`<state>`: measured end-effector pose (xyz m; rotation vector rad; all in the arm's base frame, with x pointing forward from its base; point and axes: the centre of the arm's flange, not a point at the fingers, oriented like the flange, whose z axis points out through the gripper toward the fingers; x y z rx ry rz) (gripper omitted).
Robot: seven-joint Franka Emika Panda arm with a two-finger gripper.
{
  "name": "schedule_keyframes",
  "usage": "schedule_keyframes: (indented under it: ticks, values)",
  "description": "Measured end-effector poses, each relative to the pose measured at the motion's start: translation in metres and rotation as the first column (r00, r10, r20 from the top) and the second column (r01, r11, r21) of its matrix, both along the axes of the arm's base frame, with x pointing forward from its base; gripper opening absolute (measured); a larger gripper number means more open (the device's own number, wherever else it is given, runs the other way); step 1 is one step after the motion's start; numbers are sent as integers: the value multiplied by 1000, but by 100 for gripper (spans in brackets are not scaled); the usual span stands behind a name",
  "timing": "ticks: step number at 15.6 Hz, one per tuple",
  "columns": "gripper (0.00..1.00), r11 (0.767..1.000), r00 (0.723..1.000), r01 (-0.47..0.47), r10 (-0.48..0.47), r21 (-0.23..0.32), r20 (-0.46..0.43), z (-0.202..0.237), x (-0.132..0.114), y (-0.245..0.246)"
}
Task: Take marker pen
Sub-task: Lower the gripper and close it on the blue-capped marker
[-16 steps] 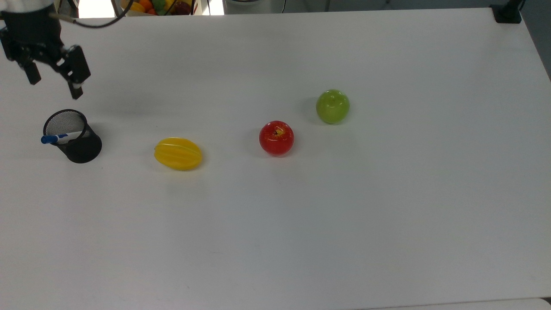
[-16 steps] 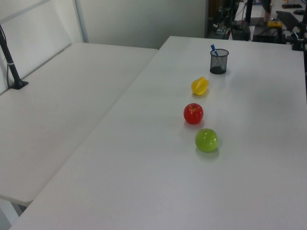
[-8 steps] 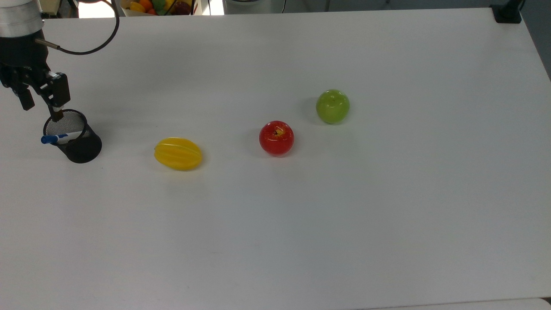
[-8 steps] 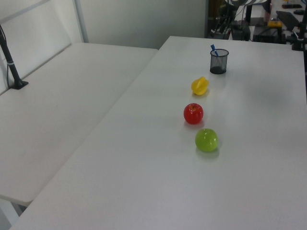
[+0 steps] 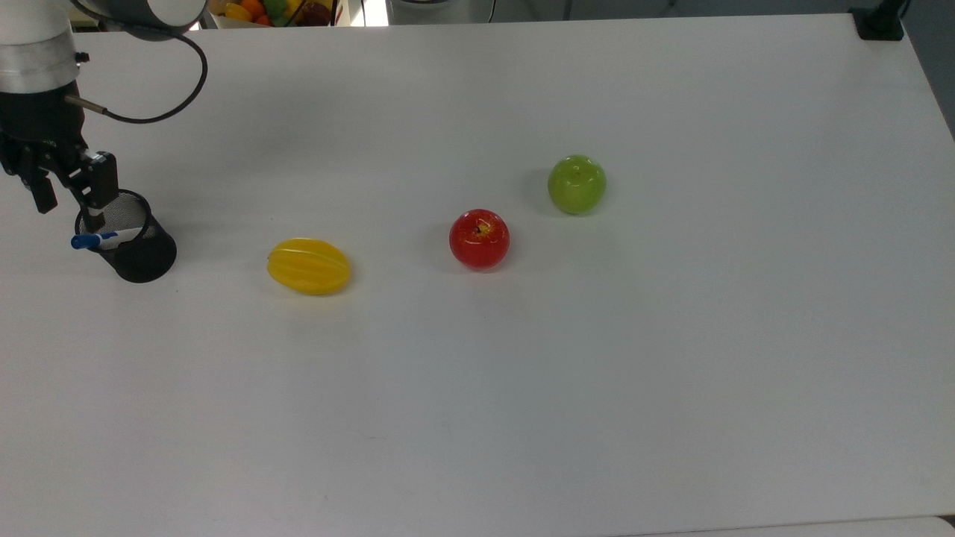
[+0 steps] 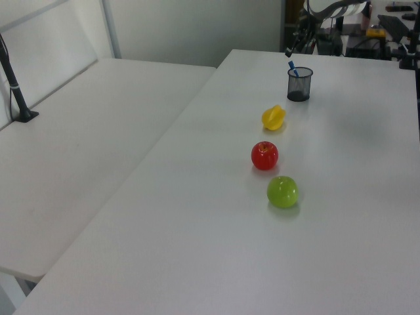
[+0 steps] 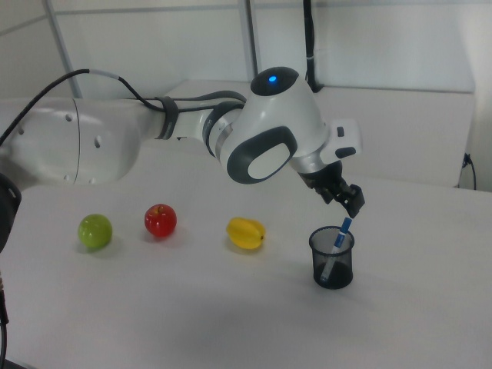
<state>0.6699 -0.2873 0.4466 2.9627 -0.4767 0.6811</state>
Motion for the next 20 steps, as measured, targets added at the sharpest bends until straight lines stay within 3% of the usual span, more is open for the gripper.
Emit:
schedule_keyframes:
  ticks: [5,10,12,13,20]
  values:
    - [66,1000,1000,5,-5,-9,-14,-20,3,-4]
    - [56,999,1000,11,-12,-32,-2,-34,8,-7]
    - [37,999,1000,14,-14,-38,6,-36,8,-8]
    - [34,999,1000,17,-17,-35,10,-36,8,-8]
    - [22,999,1000,21,-21,-28,15,-35,8,-9]
